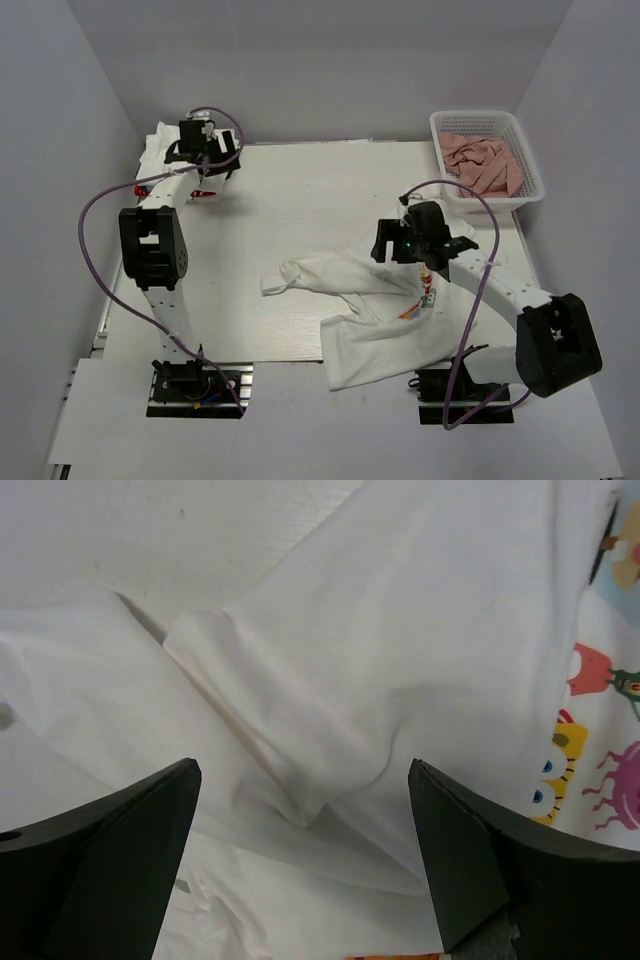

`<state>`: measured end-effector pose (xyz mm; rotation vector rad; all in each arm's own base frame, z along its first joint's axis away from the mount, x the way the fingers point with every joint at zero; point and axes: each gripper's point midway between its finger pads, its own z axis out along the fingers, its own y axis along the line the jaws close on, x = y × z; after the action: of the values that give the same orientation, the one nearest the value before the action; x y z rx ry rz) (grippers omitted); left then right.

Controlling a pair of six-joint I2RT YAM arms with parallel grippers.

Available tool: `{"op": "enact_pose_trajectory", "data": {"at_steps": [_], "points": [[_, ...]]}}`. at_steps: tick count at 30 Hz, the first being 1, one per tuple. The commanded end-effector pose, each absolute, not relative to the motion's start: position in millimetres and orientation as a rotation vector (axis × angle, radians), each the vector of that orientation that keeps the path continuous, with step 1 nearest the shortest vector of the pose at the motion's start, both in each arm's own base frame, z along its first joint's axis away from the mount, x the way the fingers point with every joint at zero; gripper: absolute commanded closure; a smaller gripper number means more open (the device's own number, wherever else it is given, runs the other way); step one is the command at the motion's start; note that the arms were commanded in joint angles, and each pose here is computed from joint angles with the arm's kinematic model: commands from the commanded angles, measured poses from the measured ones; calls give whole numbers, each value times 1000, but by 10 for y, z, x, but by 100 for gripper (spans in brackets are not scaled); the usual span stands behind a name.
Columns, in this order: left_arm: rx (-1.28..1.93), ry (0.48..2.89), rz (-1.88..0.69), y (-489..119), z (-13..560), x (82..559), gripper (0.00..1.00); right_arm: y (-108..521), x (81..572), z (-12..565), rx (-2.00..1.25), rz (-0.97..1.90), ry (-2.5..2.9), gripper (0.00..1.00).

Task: Fold and stack the t-shirts

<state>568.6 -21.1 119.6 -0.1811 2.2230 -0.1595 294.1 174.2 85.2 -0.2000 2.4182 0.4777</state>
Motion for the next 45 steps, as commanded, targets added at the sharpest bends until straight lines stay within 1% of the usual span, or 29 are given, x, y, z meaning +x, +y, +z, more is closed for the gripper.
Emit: {"op": "enact_pose_trajectory", "data": {"at_steps": [1, 2, 4, 5, 6, 7, 8, 9, 10, 11, 12, 14, 15, 19, 25, 27, 28, 29, 31, 32, 33, 35, 36, 38, 40, 41, 43, 44, 45], "points": [[-198, 2054, -253, -366, 2427, 5550, 1, 1603, 3007, 1107, -91, 437, 2339, 10], [-219, 2133, -359, -556, 2358, 5399, 1, 1526, 2990, 1118, -38, 404, 2342, 10], [-195, 2194, -528, -901, 2393, 5140, 1, 1381, 2968, 1096, 70, 348, 2341, 10], [-193, 2212, -619, -1167, 2368, 5003, 1, 1245, 2913, 1018, 111, 283, 2373, 10], [-202, 2296, -662, -1320, 1990, 4753, 1, 1188, 2879, 989, 152, 262, 2384, 10], [-162, 2255, -719, -1490, 2143, 4549, 1, 1080, 2879, 1018, 192, 218, 2366, 10], [-166, 2252, -762, -1647, 2098, 4403, 1, 982, 2790, 941, 208, 172, 2398, 10], [-107, 2283, -796, -1933, 1870, 4146, 1, 917, 2780, 928, 240, 145, 2392, 10], [-65, 2280, -804, -2067, 1851, 4017, 1, 786, 2736, 917, 278, 90, 2373, 10], [-30, 2292, -797, -2191, 1814, 3887, 1, 703, 2676, 849, 293, 59, 2389, 10], [49, 2354, -792, -2449, 1690, 3600, 1, 645, 2665, 865, 313, 48, 2376, 10], [100, 2413, -686, -2580, 1503, 3429, 1, 549, 2570, 786, 334, 8, 2390, 10], [213, 2467, -639, -2758, 1364, 3261, 1, 495, 2571, 791, 353, 0, 2381, 10], [419, 2570, -457, -2995, 960, 3028, 1, 462, 2464, 605, 394, 29, 2423, 10], [472, 2647, -205, -2962, 444, 2974, 1, 549, 2436, 337, 351, 99, 2521, 10], [485, 2693, -164, -2936, 247, 2949, 8, 630, 2510, 315, 304, 135, 2532, 10], [487, 2697, -160, -2943, 197, 2956, 15, 639, 2523, 312, 308, 141, 2534, 10], [471, 2704, -141, -2918, 134, 2956, 39, 664, 2564, 314, 300, 151, 2529, 10], [445, 2728, -132, -2834, 43, 2989, 66, 748, 2631, 303, 262, 186, 2538, 10], [384, 2731, -129, -2811, 14, 3044, 92, 779, 2660, 301, 245, 200, 2539, 10], [350, 2710, -74, -2750, 19, 3103, 100, 856, 2737, 299, 211, 238, 2537, 10], [272, 2702, 22, -2560, 19, 3188, 100, 907, 2828, 255, 179, 239, 2552, 10], [229, 2671, 64, -2486, 102, 3275, 100, 958, 2993, 284, 163, 238, 2534, 10], [188, 2648, 80, -2411, 172, 3381, 100, 1005, 3034, 90, 134, 214, 2597, 10], [132, 2640, 81, -2274, 264, 3475, 100, 1170, 3344, 244, 75, 248, 2545, 10], [117, 2648, 40, -2274, 308, 3488, 100, 1209, 3352, 30, 48, 222, 2599, 10], [67, 2662, 3, -2192, 326, 3576, 100, 1373, 3740, 269, -11, 238, 2524, 10], [65, 2689, -56, -2224, 315, 3556, 100, 1462, 3880, 163, -34, 229, 2546, 10], [49, 2673, -110, -2224, 367, 3640, 100, 1518, 3955, 170, -47, 232, 2538, 10]]}}
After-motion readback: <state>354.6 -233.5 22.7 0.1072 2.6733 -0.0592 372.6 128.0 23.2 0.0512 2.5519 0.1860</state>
